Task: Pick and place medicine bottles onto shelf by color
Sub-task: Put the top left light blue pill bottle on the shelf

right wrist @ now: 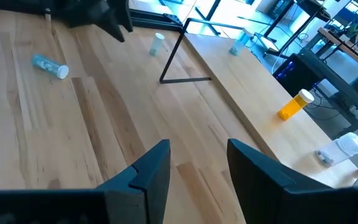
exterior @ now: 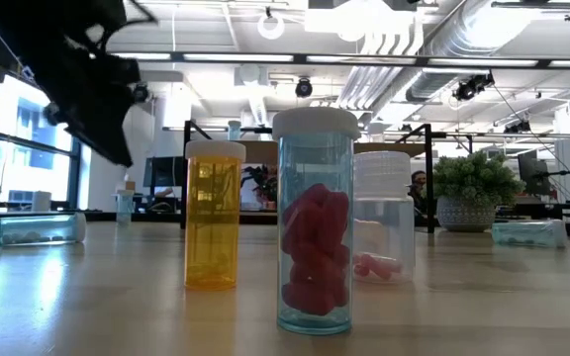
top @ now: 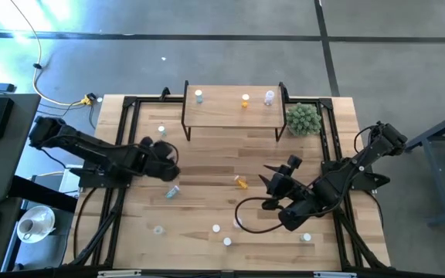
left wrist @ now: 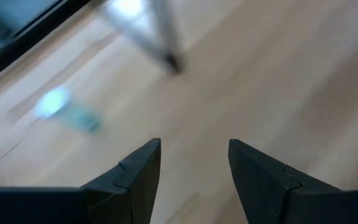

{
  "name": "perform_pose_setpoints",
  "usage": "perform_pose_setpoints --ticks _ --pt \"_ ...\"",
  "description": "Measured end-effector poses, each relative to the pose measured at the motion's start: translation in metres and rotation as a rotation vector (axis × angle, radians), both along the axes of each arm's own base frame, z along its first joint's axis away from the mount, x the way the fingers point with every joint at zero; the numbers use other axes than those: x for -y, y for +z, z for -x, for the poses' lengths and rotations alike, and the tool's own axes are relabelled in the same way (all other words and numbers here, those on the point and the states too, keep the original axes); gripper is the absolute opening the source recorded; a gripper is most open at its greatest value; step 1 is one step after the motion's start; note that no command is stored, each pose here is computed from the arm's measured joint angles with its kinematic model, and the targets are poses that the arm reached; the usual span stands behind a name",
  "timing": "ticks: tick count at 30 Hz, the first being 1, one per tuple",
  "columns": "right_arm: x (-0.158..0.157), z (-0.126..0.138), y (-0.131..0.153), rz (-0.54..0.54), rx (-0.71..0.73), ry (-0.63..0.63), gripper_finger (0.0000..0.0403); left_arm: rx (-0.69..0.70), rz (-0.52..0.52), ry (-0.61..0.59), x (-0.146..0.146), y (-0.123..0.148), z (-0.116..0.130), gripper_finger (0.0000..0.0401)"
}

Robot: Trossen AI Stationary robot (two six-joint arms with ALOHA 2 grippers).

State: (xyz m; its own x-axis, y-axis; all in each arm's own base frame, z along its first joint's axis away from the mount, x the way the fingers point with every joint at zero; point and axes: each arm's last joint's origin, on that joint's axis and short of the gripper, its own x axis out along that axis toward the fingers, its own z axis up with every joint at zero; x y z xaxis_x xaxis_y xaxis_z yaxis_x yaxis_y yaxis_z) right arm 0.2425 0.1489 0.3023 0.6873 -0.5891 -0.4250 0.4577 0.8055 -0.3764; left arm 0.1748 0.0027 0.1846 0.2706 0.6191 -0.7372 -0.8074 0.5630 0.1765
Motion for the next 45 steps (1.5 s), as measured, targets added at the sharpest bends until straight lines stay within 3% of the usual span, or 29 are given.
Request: perform_pose_setpoints --ticks 5,18,23,31,37,45 --pt "0.0 0.0 0.0 -0.004 0.005 0.0 0.0151 -0.032 0.023 0.219 -0.015 -0.003 0.013 0.018" --pt "0.0 0.0 0.0 -0.004 0.005 0.0 0.0151 0.071 -0.012 0.525 -0.051 -0.001 0.019 0.018" --pt "0.0 0.0 0.0 -0.004 0.005 0.0 0.0151 0.09 0.004 0.565 -0.059 -0.003 0.018 0.018" --pt "0.0 0.0 0.0 -0.004 0.004 0.0 0.0151 0.0 -0.012 0.492 -0.065 -0.007 0.014 0.018" --pt "0.0 0.0 0.0 -0.005 0.004 0.001 0.0151 0.005 -0.012 0.569 -0.077 -0.007 0.019 0.018" --pt "0.0 -0.001 0.0 -0.005 0.004 0.001 0.0151 0.079 0.078 0.577 -0.098 -0.007 0.018 0.018"
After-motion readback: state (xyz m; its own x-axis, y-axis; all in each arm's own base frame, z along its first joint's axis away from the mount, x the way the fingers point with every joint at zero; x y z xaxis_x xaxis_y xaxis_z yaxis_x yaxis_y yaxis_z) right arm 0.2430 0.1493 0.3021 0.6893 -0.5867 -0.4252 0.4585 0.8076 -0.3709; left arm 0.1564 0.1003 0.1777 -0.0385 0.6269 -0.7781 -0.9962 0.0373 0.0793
